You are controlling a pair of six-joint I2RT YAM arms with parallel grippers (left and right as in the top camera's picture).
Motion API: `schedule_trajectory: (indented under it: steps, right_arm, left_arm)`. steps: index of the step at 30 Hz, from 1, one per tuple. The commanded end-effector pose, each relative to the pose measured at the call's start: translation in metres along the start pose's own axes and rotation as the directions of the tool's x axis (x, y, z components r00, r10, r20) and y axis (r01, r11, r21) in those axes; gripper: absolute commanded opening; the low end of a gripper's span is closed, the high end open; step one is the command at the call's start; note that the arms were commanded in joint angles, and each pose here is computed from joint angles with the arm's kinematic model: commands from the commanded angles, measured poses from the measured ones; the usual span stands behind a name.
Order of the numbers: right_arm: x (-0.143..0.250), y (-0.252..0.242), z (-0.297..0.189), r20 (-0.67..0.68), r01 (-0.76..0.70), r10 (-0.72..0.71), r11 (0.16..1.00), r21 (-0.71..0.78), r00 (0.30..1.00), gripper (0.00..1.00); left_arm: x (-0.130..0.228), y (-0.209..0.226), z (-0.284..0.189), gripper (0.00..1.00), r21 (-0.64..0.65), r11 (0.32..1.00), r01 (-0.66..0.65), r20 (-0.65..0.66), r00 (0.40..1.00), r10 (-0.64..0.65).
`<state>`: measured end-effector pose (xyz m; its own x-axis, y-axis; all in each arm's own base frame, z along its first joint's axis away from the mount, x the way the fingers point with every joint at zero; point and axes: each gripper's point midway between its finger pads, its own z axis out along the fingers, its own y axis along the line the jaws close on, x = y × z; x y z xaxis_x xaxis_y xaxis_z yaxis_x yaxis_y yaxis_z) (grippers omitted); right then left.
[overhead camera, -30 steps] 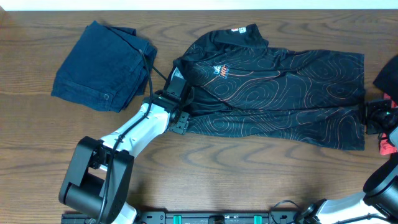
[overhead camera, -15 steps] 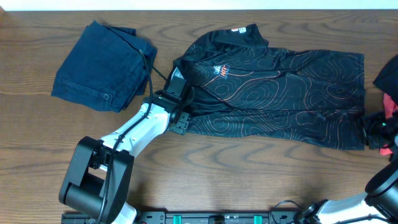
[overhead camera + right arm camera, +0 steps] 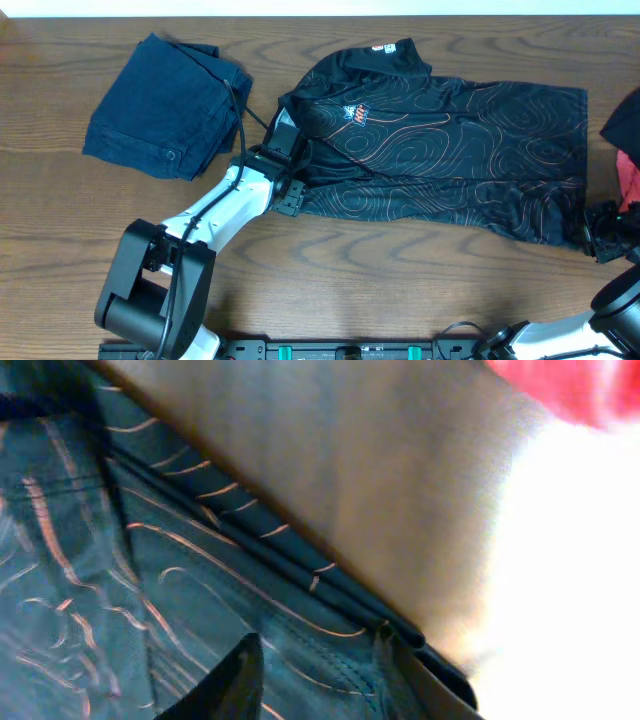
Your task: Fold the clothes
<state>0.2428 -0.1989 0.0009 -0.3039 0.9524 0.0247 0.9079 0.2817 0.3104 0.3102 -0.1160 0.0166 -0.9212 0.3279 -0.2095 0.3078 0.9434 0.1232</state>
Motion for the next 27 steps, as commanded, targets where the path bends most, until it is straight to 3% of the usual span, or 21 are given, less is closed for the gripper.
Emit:
schedule_trajectory:
  steps: [1,5,10,17,18,21,23,27]
  right_arm:
    - [-0.003,-0.022,-0.001,0.022,-0.022,0.019,0.994,0.110,1.000,0.31]
    - [-0.003,-0.024,-0.001,0.027,-0.025,0.022,0.992,0.125,0.999,0.27]
    - [-0.021,-0.018,-0.001,0.103,-0.059,0.049,0.993,0.100,0.993,0.01]
    - [-0.023,-0.012,-0.008,0.088,-0.073,0.066,0.994,0.082,0.994,0.01]
    - [-0.019,-0.013,-0.012,0.065,-0.075,0.069,0.992,0.097,0.995,0.02]
    - [-0.007,-0.024,-0.026,0.010,-0.085,0.085,0.978,0.189,0.996,0.33]
    - [-0.006,-0.036,-0.036,0.008,-0.089,0.090,0.958,0.272,0.996,0.40]
    - [-0.003,-0.042,-0.044,-0.002,-0.090,0.096,0.945,0.313,0.995,0.41]
  left_arm:
    - [0.003,0.005,0.002,0.73,-0.022,1.000,0.009,-0.011,1.000,-0.009]
    - [0.003,0.005,0.002,0.73,-0.022,1.000,0.009,-0.012,1.000,-0.009]
    - [0.003,0.005,0.002,0.73,-0.022,1.000,0.009,-0.012,1.000,-0.009]
    - [0.004,0.005,0.002,0.73,-0.022,1.000,0.009,-0.012,1.000,-0.009]
    - [0.004,0.005,0.002,0.73,-0.022,1.000,0.009,-0.012,1.000,-0.009]
    - [0.004,0.005,0.002,0.73,-0.022,1.000,0.009,-0.012,1.000,-0.009]
    - [0.003,0.005,0.002,0.73,-0.022,1.000,0.009,-0.012,1.000,-0.009]
    - [0.003,0.005,0.002,0.73,-0.021,1.000,0.009,-0.011,1.000,-0.009]
